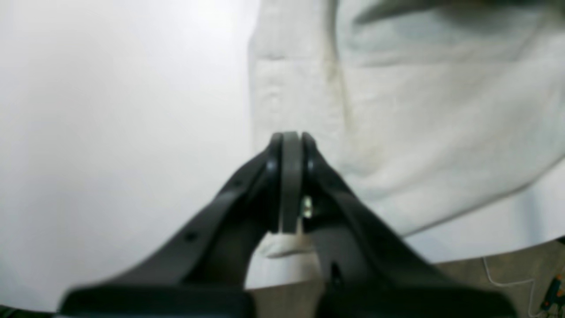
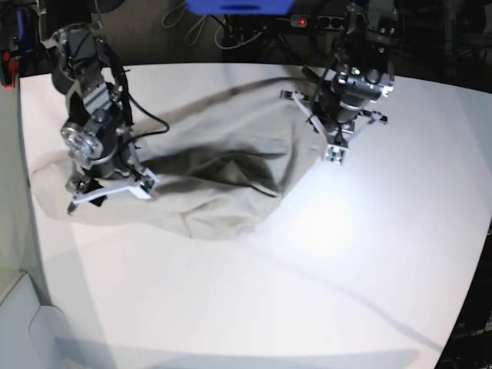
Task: Layout the t-shirt on the table in an organized manner, then fold the t-shirt properly
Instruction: 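Grasp the t-shirt's bunched fold with the right gripper and pull outward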
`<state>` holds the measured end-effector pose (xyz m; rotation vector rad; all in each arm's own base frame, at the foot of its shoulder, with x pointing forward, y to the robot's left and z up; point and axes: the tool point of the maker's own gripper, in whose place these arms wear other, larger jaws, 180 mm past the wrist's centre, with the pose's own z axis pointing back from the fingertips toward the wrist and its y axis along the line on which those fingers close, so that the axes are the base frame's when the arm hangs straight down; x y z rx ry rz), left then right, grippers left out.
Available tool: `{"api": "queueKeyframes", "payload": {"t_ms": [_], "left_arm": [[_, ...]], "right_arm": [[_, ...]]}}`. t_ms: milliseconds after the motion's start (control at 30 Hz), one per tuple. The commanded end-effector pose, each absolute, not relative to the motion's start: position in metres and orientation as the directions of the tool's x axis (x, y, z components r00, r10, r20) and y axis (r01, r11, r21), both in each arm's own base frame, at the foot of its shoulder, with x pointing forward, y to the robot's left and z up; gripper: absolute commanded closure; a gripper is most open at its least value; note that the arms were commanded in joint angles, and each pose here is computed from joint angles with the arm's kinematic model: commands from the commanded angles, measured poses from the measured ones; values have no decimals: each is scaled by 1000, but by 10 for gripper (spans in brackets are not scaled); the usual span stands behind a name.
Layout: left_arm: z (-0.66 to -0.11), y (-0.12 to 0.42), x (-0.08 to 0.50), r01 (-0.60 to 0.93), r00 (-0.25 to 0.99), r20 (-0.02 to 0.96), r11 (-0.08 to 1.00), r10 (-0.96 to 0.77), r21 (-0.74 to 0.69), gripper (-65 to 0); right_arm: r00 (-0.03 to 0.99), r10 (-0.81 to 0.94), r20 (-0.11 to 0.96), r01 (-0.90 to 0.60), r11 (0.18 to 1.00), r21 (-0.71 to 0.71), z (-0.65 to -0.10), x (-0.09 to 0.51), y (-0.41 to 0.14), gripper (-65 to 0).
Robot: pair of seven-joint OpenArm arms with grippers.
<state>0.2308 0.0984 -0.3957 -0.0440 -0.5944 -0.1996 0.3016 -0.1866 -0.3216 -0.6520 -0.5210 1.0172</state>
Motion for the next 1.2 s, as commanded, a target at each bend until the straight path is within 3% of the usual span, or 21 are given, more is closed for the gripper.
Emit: {"api": "queueKeyframes", "payload": {"t_ms": [0,300,600,733,900,1033,1167], "left_arm": [[-395,99,235,193,805,569,981,-168,16,-2],[-428,105,229,195,855,487,981,-181,21,-2],[-429,106,226,196,858,481,980,-182,21,-2],[-428,104,226,196,856,485,980,-179,16,-2],[-427,103,226,196,855,486,981,-178,15,-2],[-428,102,223,194,859,481,981,-176,12,-2],[-430,102,220,192,863,475,981,-174,9,-2]], "right_arm": [[436,894,105,-565,362,-741,-307,308,-191,-298],[408,904,126,-552,354,-755,-297,308,-183,-298],[255,926,280,-480,372,-795,-247,359,-106,-302],[214,937,276,-545,349,-762,-261,384,-65,-302],[272,941,202,-693,337,-638,-314,411,-22,-302],[284,938,200,-742,348,-574,-321,422,11,-302],[311,934,175,-756,355,-550,-329,431,3,-302]]}}
